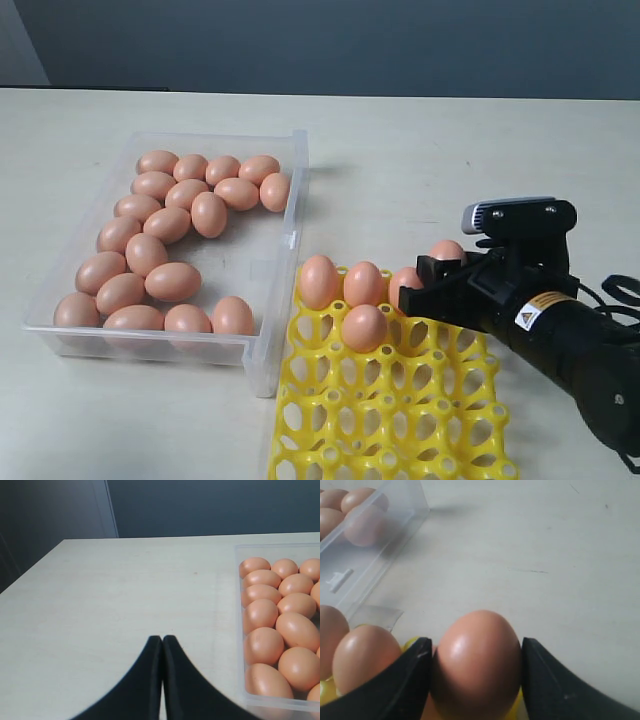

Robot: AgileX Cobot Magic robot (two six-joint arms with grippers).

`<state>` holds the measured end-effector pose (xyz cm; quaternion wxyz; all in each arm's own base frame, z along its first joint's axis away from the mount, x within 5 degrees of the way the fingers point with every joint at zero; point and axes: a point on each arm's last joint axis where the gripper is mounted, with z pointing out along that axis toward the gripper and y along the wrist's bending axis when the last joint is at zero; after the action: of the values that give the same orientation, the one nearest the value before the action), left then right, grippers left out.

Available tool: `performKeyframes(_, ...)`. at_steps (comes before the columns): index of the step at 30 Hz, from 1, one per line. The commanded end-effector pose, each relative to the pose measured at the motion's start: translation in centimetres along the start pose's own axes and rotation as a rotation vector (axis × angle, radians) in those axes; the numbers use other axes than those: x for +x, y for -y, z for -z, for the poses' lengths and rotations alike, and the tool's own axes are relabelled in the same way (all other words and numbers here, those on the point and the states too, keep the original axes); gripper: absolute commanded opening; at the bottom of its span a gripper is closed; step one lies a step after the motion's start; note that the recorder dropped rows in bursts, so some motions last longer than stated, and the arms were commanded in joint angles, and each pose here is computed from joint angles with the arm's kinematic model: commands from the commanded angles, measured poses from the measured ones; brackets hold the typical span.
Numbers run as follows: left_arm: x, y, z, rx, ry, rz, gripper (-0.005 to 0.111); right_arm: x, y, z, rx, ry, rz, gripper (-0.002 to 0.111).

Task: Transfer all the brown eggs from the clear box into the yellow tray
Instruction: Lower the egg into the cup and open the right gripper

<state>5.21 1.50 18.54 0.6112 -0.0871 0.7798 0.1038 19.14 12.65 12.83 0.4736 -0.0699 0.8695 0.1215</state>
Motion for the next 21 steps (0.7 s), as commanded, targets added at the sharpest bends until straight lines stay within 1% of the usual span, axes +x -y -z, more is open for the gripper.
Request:
performKeyframes(1,0.01,0.03,0.0,0.004,0.012,-0.001,0.0,-0.18,0.08,-0.13,0.015,0.016,-0.015,-0.001)
performKeyframes(8,0.01,0.03,0.0,0.004,0.012,-0.001,0.0,-0.06,0.12,-0.13,0.021,0.002,-0.008,-0.001)
performKeyframes(15,0.01,0.03,0.0,0.004,0.012,-0.001,0.0,0.32,0.51,-0.08,0.06,-0.037,0.041,-0.001)
performKeyframes(21,0.01,0.03,0.0,0.004,0.012,-0.001,0.0,0.67,0.54,-0.17,0.063,-0.064,0.043,-0.001)
